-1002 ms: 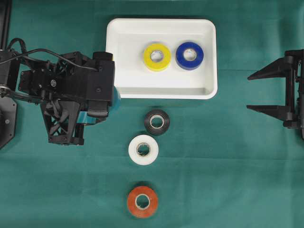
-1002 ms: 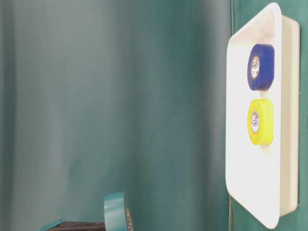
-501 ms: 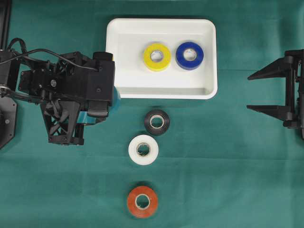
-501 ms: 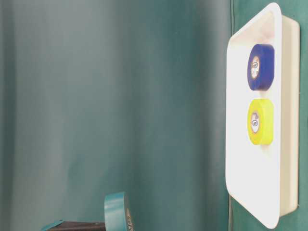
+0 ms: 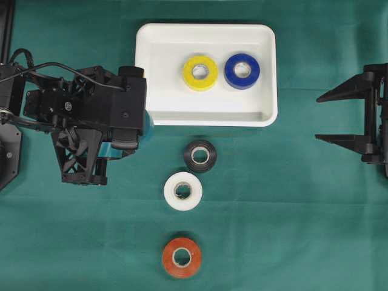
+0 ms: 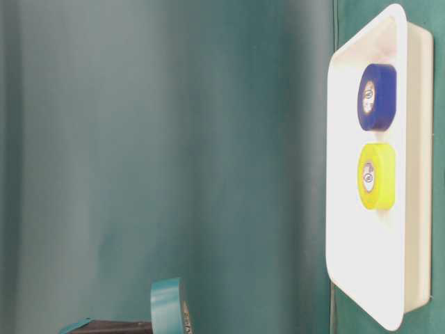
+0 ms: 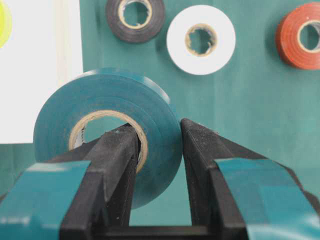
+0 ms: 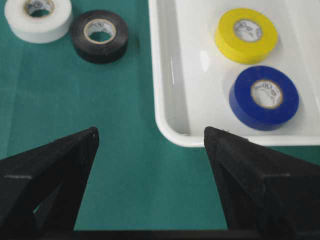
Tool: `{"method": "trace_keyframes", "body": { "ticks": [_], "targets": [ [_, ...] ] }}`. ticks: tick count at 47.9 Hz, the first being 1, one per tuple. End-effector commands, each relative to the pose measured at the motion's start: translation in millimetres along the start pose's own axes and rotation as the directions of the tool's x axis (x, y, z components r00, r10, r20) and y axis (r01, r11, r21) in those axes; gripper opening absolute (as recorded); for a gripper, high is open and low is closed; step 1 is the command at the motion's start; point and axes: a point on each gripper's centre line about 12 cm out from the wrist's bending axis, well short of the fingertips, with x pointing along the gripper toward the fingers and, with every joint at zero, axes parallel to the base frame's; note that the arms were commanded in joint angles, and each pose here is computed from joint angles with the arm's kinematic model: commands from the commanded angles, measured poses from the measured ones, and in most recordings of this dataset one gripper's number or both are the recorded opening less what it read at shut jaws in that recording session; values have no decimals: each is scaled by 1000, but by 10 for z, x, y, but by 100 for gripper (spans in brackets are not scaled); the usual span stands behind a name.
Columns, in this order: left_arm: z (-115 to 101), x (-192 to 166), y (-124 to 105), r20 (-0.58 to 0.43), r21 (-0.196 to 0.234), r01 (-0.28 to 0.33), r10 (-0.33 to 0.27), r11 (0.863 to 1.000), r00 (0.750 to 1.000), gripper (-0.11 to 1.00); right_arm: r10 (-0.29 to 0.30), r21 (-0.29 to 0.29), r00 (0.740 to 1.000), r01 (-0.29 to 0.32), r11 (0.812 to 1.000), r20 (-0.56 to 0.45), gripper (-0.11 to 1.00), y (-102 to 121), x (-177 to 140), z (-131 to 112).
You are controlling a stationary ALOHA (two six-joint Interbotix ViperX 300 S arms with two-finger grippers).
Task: Pick up the tape from a random location and place it into the white case.
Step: 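Carry the teal tape roll up over the tray's left end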
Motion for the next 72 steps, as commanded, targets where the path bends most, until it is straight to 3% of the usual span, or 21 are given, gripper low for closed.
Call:
{"method": "trace_keyframes", "body": {
  "ticks": [1,42,58,68,72],
  "targets": [
    [47,-126,-6,43,4,0,0,1000,999,24,2,-6,1000,-2,1000,20,84,7,-11,90],
    [50,-76,52,34,-33,-9,10,999,999,24,2,-6,1000,-1,1000,18,84,7,-11,89],
    [22,-25,549,10,-159,-88,91,983,996,24,0,-5,1000,0,1000,20,84,4,-12,95],
    [-60,-37,933,-11,-256,-149,151,955,988,24,2,-6,1000,-2,1000,20,84,7,-12,95],
    [-106,-65,1105,-19,-301,-176,178,937,984,24,2,-6,1000,-2,1000,20,84,7,-12,95]
  ]
}}
